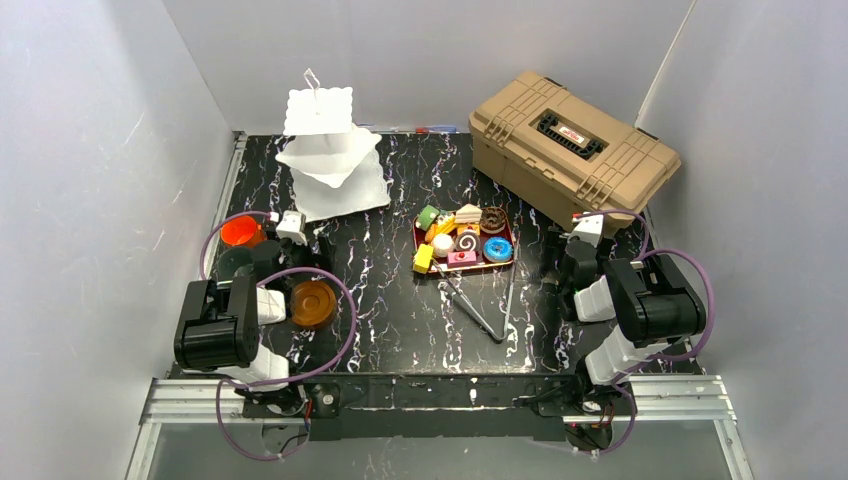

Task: Serve the afternoon tea
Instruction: Move the desert table to the center of the board.

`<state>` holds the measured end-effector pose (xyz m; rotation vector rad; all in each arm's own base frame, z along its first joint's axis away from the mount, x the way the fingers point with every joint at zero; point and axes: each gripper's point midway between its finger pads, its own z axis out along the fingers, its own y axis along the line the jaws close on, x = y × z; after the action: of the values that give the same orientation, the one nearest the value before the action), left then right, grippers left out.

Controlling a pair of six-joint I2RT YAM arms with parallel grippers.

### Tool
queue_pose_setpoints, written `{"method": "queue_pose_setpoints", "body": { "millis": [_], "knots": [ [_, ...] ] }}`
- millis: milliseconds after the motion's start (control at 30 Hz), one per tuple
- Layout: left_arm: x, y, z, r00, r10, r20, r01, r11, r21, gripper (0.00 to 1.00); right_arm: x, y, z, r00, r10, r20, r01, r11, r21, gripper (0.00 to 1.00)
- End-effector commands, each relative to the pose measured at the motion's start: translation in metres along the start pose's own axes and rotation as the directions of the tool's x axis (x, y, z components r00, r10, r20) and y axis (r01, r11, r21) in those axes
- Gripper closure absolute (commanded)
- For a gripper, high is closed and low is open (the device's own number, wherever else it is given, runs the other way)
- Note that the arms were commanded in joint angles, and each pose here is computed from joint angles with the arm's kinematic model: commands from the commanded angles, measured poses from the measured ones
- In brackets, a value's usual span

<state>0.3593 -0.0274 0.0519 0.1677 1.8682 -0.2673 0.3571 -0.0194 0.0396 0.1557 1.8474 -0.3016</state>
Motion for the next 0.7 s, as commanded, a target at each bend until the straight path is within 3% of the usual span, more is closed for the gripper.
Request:
{"method": "queue_pose_setpoints", "body": {
  "millis": [0,500,667],
  "knots": [
    [-0.011,0.001,0.001,0.999,0.026,0.033,-0.026,1.000,-0.004,0.01,-0.025,-0.002,0.004,0.996,0.031,0.080,-0.032,0.999,0.022,0.00],
    [-0.011,0.000,0.000,0.999,0.024,0.035,-0.024,1.000,-0.003,0.01,-0.024,-0.002,0.006,0.997,0.030,0.074,-0.031,0.999,0.014,0.00],
    [-0.031,0.006,0.000,1.000,-0.003,0.007,0.004,1.000,-0.026,0.01,-0.029,-0.006,0.004,0.995,0.066,0.073,-0.069,0.997,0.037,0.00]
  ]
}}
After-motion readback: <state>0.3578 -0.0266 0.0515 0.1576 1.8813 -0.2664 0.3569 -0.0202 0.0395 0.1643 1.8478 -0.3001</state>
